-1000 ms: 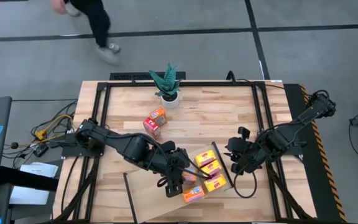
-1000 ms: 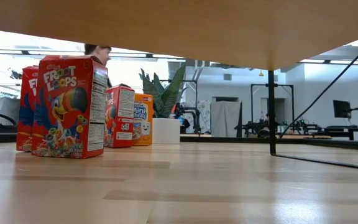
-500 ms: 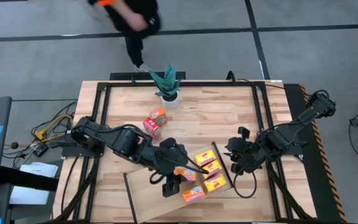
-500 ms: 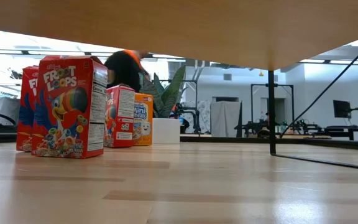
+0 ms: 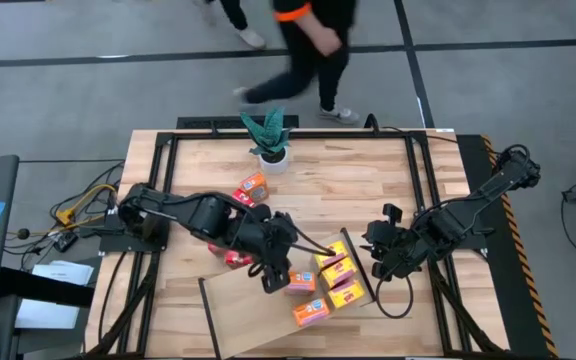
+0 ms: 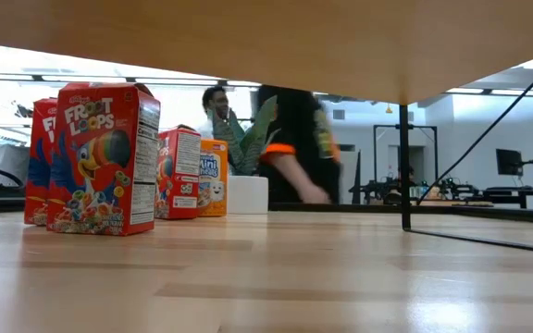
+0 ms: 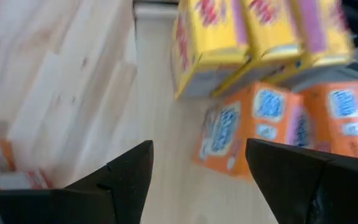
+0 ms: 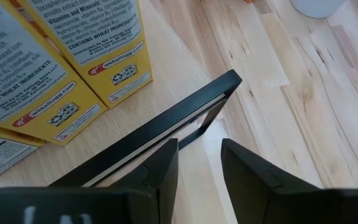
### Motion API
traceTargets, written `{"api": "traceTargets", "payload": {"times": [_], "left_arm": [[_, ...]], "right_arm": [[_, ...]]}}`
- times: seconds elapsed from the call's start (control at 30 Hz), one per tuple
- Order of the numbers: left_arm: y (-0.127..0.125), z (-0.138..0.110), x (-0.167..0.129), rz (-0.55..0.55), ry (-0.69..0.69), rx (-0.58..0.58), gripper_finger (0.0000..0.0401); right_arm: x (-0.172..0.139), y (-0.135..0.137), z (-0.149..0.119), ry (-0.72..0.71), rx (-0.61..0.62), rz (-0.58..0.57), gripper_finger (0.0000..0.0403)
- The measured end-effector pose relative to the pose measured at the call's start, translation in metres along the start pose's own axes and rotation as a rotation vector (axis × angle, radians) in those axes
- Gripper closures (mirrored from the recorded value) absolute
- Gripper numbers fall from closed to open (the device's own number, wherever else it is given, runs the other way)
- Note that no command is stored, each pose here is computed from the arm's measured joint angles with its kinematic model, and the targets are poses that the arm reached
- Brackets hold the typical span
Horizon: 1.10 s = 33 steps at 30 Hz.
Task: Stack cereal on shelf
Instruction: Put the bottom orange cereal box on the shelf aligned with the orange cereal box
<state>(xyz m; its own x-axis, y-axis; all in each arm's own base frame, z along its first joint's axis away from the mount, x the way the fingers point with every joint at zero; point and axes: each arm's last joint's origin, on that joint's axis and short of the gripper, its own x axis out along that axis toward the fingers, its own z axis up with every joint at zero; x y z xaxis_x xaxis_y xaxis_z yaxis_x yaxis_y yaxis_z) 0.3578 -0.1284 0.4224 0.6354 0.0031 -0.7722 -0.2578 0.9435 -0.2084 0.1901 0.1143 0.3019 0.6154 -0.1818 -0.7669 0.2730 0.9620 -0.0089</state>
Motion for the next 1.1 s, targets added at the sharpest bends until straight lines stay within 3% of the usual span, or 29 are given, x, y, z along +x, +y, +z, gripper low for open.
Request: {"api": "traceTargets", "payload": {"times": [0.33, 0.5, 0.7, 1.1], "left_arm": [[-0.004, 0.007, -0.002, 0.010, -0.094, 0.190, 0.0156], [-0.007, 0.007, -0.017, 0.008, -0.167, 0.297, 0.0156], [-0.008, 0.009, -0.021, 0.020, -0.205, 0.323, 0.0174], [-0.005, -0.002, -0.004, 0.093, -0.140, 0.337, 0.0197]], "right_arm": [[0.000, 0.000, 0.000, 0.000, 0.000, -0.001, 0.0255], [0.000, 0.000, 0.000, -0.002, 0.005, 0.001, 0.0249], [0.000, 0.001, 0.002, -0.016, 0.015, 0.014, 0.0243], [0.000, 0.002, 0.002, -0.019, -0.003, 0.013, 0.0248]]}}
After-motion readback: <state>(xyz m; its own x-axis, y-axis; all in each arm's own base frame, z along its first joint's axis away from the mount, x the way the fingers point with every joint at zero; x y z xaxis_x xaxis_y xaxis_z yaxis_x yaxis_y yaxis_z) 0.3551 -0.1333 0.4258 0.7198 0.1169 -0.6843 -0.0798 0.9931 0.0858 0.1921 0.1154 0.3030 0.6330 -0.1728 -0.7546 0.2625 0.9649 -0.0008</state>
